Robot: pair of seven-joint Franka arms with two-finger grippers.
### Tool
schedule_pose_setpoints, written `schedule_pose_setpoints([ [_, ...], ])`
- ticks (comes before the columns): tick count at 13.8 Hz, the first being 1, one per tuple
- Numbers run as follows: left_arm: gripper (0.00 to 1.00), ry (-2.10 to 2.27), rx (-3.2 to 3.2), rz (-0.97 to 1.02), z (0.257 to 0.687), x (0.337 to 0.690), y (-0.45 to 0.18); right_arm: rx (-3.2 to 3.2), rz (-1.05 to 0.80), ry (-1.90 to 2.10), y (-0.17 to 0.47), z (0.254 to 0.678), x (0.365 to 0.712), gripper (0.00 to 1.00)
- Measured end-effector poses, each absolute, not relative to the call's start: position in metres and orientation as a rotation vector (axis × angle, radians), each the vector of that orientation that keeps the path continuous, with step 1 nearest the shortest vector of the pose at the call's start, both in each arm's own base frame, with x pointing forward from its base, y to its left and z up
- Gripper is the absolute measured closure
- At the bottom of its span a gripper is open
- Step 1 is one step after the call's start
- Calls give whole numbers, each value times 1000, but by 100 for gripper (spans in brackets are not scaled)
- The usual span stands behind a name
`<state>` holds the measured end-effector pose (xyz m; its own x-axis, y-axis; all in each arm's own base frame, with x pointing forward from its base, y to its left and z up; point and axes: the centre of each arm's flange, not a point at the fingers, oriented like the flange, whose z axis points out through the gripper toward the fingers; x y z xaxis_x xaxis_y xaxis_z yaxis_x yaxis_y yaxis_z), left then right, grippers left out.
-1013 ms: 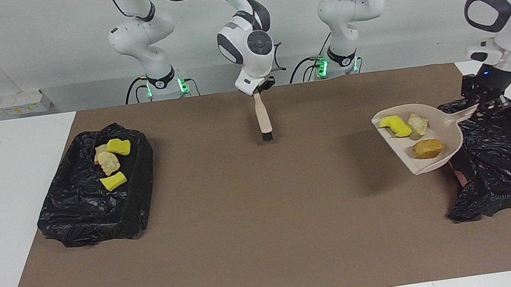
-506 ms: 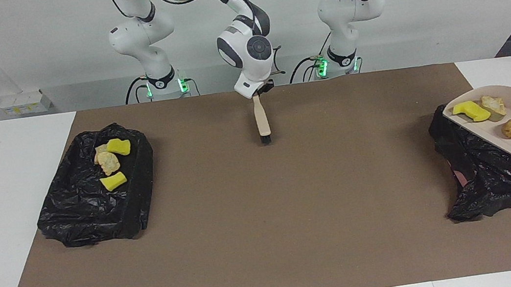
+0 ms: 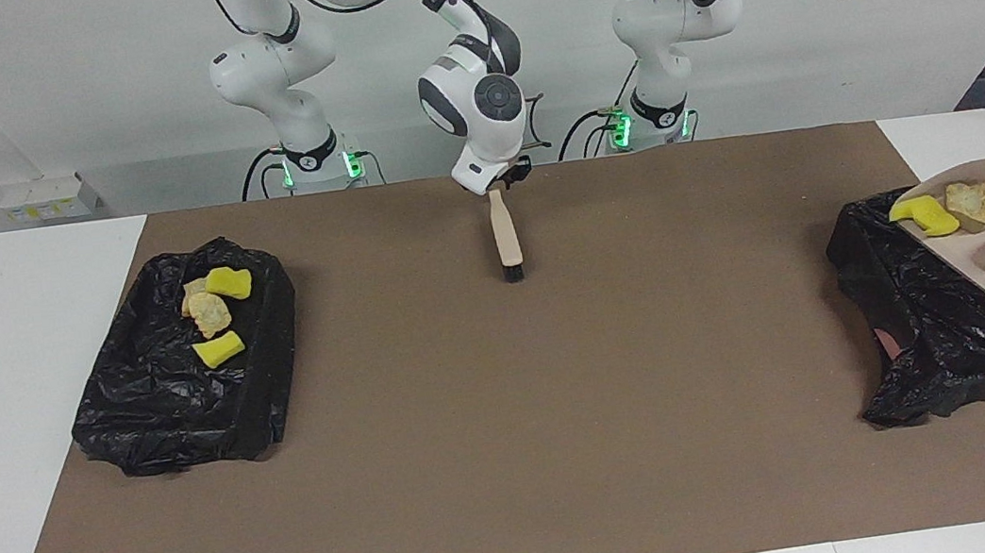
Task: Sweep and dump trash in bin
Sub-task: 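Tip the dustpan into the bag with the left gripper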
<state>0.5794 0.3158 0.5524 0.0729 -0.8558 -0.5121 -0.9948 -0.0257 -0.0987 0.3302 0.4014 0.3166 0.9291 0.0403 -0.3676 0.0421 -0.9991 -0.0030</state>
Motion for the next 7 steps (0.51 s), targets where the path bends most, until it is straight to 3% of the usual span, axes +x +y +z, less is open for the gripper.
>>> schedule_pose_setpoints([
  [1, 69, 1853, -1876, 483, 551, 586, 307, 3095, -577, 57, 404, 319, 337, 3],
  [2, 69, 1872, -1818, 537, 551, 592, 298, 3119, -555, 41, 405, 322, 347, 0],
  [7, 69, 1890, -1560, 773, 559, 613, 262, 3155, -282, -20, 368, 350, 422, 0],
])
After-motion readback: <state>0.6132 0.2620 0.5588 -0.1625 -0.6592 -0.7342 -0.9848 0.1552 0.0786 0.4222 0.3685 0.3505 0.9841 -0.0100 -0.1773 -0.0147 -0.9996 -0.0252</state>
